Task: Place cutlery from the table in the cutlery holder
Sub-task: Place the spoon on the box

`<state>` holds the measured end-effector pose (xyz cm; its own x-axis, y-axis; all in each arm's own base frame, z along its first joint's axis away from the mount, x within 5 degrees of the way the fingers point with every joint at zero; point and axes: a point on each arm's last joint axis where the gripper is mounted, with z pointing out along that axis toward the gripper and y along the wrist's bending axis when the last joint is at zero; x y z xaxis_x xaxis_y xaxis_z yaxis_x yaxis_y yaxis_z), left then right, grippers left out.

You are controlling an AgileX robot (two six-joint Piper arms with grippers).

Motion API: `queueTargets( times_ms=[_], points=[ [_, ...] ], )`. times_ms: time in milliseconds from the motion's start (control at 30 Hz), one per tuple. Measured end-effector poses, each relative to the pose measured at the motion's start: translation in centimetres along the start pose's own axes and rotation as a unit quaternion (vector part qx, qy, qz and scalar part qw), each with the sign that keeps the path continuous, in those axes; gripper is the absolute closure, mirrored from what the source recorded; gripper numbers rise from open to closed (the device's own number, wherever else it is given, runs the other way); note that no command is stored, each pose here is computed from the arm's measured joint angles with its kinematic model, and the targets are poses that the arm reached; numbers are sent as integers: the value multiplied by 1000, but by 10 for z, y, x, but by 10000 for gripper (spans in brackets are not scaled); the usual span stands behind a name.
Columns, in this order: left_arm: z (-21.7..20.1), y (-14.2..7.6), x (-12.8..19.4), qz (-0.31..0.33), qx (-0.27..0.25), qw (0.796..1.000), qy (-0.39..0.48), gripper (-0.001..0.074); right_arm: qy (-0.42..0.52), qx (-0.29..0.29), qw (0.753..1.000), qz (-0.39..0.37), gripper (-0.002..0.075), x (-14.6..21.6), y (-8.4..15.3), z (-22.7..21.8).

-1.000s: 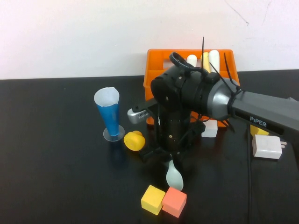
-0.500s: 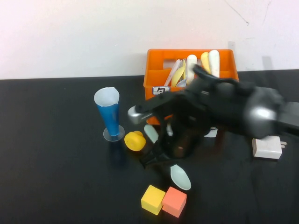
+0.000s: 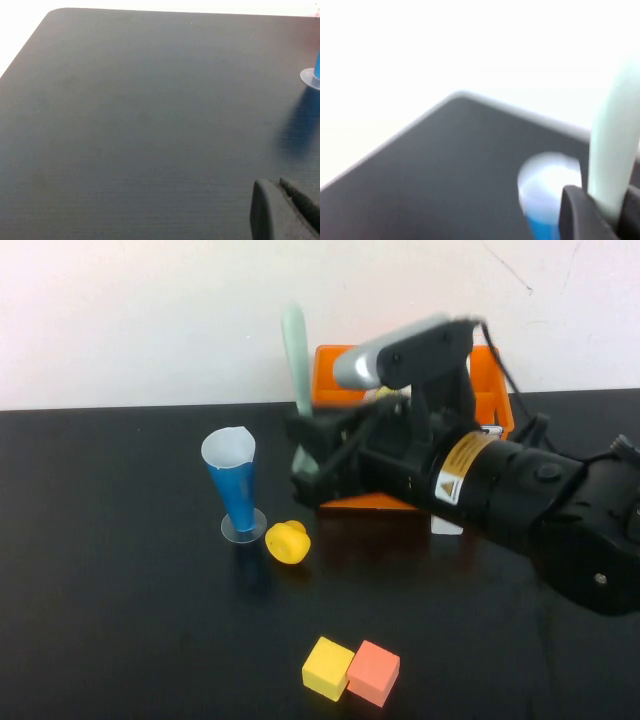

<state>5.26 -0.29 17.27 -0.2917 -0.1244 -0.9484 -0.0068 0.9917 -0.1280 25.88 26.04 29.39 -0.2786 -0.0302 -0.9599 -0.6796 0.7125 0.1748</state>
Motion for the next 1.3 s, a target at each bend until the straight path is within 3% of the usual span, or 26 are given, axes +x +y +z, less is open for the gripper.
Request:
queueTargets(
  times_ms=[167,333,533,1067,1300],
  points=[
    [0,0,0,0,0,1000,0,736,-131,7,988,-79,603,-20,0,-2],
    [0,0,0,0,0,1000,0,736,-199,79,975,-63,603,-23,-14,3],
    [0,0,0,0,0,1000,0,736,-188,137,971,-55,603,-4,-30,19],
    [0,0,0,-1,0,1000,0,736,-148,170,969,-100,602,16,-51,74],
    [0,0,0,-1,0,1000,0,736,-131,183,969,-97,541,19,-59,76]
  ],
)
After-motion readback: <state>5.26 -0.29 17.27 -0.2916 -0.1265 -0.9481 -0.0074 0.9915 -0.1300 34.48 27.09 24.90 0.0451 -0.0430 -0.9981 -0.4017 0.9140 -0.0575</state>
